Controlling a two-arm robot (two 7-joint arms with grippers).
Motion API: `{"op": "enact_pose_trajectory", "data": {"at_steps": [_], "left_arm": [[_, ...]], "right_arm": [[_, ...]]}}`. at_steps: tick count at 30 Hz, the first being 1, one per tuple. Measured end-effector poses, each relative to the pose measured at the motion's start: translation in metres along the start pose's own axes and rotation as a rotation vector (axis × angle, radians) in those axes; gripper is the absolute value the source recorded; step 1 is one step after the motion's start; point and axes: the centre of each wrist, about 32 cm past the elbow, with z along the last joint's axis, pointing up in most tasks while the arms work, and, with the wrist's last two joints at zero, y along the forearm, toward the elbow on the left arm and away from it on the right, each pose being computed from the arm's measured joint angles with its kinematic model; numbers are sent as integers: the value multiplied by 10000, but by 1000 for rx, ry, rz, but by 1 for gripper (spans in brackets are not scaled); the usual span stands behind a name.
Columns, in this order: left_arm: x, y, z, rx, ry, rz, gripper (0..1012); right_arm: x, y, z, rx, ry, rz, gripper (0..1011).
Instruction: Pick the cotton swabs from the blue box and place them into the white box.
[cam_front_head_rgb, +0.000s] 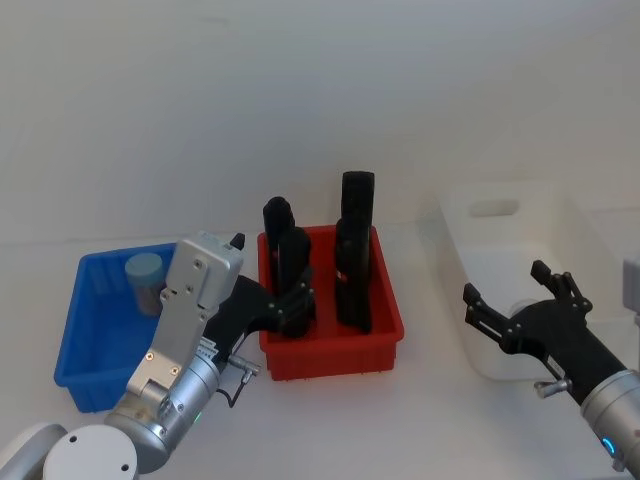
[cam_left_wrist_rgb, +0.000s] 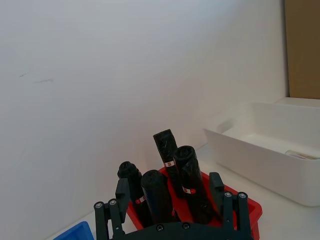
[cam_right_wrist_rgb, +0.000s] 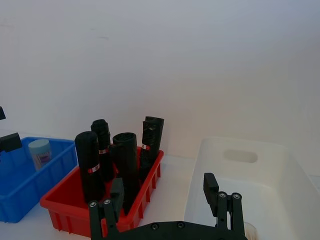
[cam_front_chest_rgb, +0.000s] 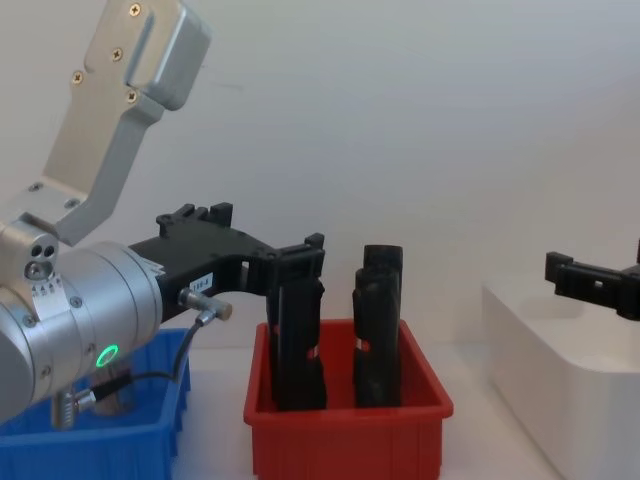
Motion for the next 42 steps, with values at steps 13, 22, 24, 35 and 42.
{"op": "enact_pose_trajectory", "data": {"at_steps": [13,22,24,35,42], "left_arm": [[0,0,-2,1,0,0,1004],[0,0,-2,1,1,0,1004],[1,0,-2,1,1,0,1004],[0,0,-2,1,1,0,1004],[0,0,-2,1,0,0,1004]], "right_arm": [[0,0,0,1,-1,0,1002],[0,0,0,1,-1,0,1002],[0,0,-1,0,-1,0,1002],[10,9,-5,0,-1,5,1002],[80,90,-28,2,-2,44,1002]]}}
